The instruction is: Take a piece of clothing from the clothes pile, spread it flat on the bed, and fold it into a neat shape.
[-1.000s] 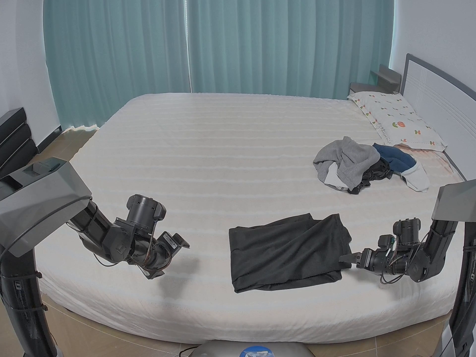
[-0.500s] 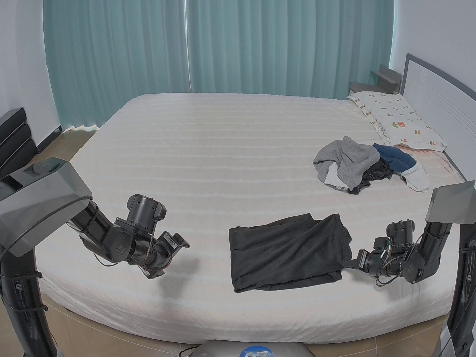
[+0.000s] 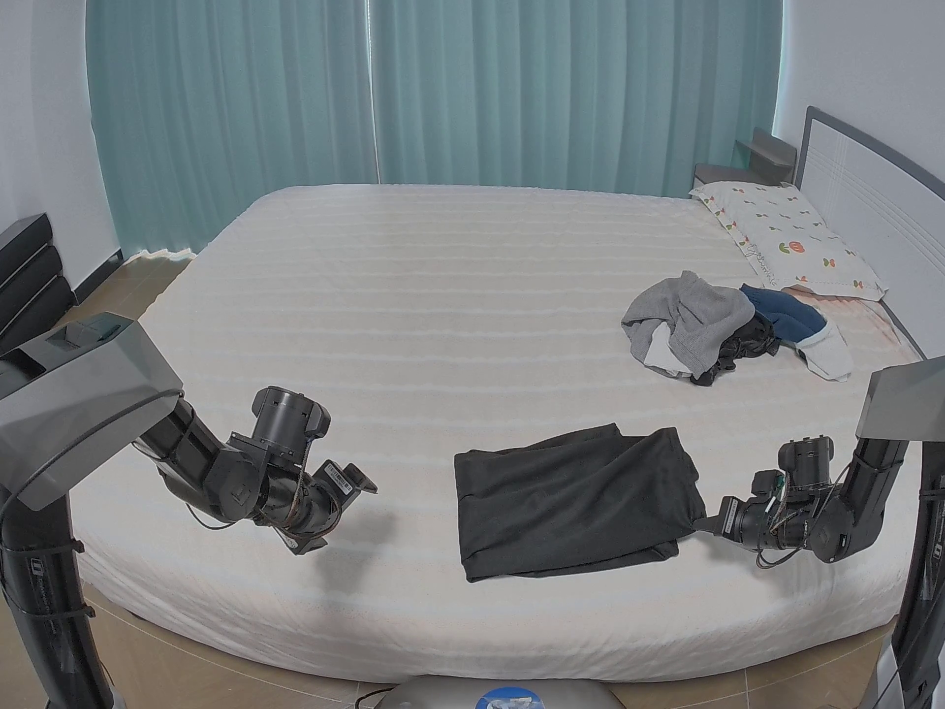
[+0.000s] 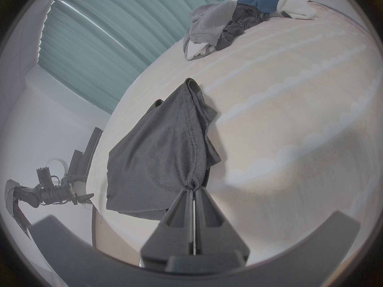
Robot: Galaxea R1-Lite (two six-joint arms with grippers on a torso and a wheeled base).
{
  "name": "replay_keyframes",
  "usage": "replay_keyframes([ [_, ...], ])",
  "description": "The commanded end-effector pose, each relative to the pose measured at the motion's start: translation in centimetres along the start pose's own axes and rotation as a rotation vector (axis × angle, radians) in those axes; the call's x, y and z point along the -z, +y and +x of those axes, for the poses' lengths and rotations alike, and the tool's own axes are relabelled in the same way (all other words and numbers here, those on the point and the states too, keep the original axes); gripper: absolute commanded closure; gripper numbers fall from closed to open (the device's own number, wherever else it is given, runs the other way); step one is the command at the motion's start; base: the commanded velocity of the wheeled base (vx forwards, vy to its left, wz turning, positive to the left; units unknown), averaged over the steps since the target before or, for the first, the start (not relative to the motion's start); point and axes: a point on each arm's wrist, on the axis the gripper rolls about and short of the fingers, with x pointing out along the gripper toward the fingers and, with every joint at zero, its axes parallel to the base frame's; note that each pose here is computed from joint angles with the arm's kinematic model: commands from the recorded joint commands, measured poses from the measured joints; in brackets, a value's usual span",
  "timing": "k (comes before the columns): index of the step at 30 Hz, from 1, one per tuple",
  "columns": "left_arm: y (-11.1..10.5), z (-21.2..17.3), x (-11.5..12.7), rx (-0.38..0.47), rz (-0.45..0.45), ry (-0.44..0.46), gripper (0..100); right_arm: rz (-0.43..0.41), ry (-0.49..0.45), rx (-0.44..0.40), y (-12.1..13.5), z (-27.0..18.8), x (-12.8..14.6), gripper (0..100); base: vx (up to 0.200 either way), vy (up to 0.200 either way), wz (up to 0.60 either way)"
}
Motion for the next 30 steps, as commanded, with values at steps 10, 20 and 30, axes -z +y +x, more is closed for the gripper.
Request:
replay_keyframes([
  [10, -0.09, 0.02, -0.05, 0.003, -0.004, -0.001, 0, -0.043, 0.046, 0.039, -0.07, -0.84, 0.36, 100, 0.0, 0.0, 0.0],
  [20, -0.09, 0.02, -0.05, 0.003, -0.004, -0.001, 0, -0.063, 0.052, 0.067, -0.31, -0.71, 0.61, 0, 0.0, 0.0, 0.0],
  [30, -0.22, -0.13, -0.17, 0.01, -0.011, -0.004, 0, -0.083, 0.022, 0.054, 0.1, -1.15, 0.06, 0, 0.0, 0.0, 0.0],
])
